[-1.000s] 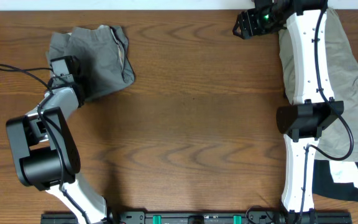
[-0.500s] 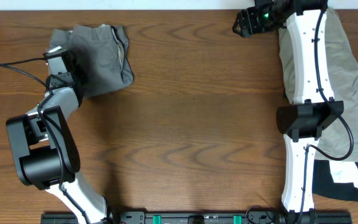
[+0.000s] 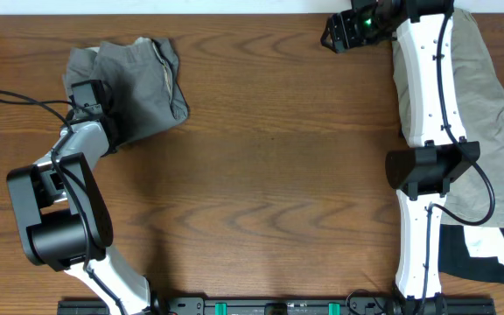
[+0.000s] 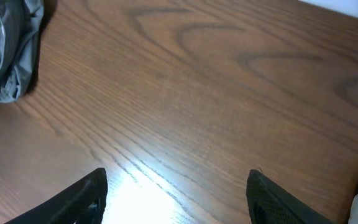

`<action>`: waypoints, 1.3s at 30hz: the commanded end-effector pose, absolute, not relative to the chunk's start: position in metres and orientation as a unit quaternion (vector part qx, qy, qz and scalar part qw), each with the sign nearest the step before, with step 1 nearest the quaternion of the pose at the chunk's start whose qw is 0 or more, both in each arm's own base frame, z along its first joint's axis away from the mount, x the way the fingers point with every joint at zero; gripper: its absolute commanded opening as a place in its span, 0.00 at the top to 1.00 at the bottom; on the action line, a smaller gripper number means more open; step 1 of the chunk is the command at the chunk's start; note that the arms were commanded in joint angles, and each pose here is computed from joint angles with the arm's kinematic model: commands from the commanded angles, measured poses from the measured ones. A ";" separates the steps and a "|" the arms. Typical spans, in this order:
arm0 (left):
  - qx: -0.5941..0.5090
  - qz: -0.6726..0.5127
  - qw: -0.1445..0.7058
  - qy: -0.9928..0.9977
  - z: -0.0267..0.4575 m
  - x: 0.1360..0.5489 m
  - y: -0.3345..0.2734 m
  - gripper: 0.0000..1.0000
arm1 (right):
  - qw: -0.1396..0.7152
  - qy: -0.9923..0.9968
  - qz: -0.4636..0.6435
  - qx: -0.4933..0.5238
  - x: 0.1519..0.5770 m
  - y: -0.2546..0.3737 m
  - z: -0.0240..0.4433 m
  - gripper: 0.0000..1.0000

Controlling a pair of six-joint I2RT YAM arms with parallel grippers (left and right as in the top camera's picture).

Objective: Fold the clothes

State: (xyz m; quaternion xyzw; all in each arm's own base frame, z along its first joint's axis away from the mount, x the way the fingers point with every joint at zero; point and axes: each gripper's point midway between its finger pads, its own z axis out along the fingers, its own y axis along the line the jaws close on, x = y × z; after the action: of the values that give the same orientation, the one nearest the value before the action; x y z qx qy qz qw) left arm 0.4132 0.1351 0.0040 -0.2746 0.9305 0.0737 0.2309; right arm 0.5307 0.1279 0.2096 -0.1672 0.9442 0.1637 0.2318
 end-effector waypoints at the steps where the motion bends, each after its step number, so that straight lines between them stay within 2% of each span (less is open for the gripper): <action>1: -0.287 0.064 0.219 0.930 -0.014 0.405 0.133 0.81 | 0.227 0.944 0.164 -0.175 0.530 0.132 0.204 0.30; 9: -0.286 0.061 0.292 0.911 -0.037 0.446 0.143 0.81 | 0.222 0.944 0.165 -0.181 0.527 0.139 0.204 0.30; 18: -0.285 0.060 0.312 0.905 -0.047 0.456 0.146 0.81 | 0.224 0.944 0.157 -0.184 0.528 0.141 0.203 0.29; 19: -0.284 0.060 0.314 0.904 -0.044 0.457 0.146 0.78 | 0.226 0.944 0.157 -0.184 0.529 0.141 0.203 0.25; 21: -0.284 0.059 0.321 0.902 -0.035 0.459 0.146 0.53 | 0.237 0.941 0.154 -0.185 0.534 0.141 0.206 0.01; 23: -0.284 0.059 0.330 0.898 -0.019 0.460 0.147 0.30 | 0.253 0.937 0.153 -0.186 0.540 0.141 0.210 0.01; 24: -0.284 0.059 0.338 0.895 -0.006 0.461 0.147 0.23 | 0.262 0.935 0.152 -0.186 0.543 0.140 0.215 0.01; 28: -0.282 0.057 0.378 0.880 0.057 0.462 0.147 0.01 | 0.290 0.928 0.149 -0.182 0.549 0.132 0.231 0.01; 33: -0.279 0.053 0.448 0.848 0.158 0.446 0.143 0.02 | 0.333 0.917 0.140 -0.171 0.546 0.114 0.272 0.01; 39: -0.272 0.048 0.520 0.808 0.256 0.404 0.132 0.02 | 0.408 0.894 0.104 -0.156 0.514 0.087 0.358 0.01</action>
State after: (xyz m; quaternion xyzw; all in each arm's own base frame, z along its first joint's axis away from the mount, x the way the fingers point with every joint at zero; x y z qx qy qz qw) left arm 0.4177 0.1334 0.2309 -0.2710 0.8201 0.0473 0.5018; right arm 0.5419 0.1016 0.2784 -0.1587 0.9203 0.1265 0.3344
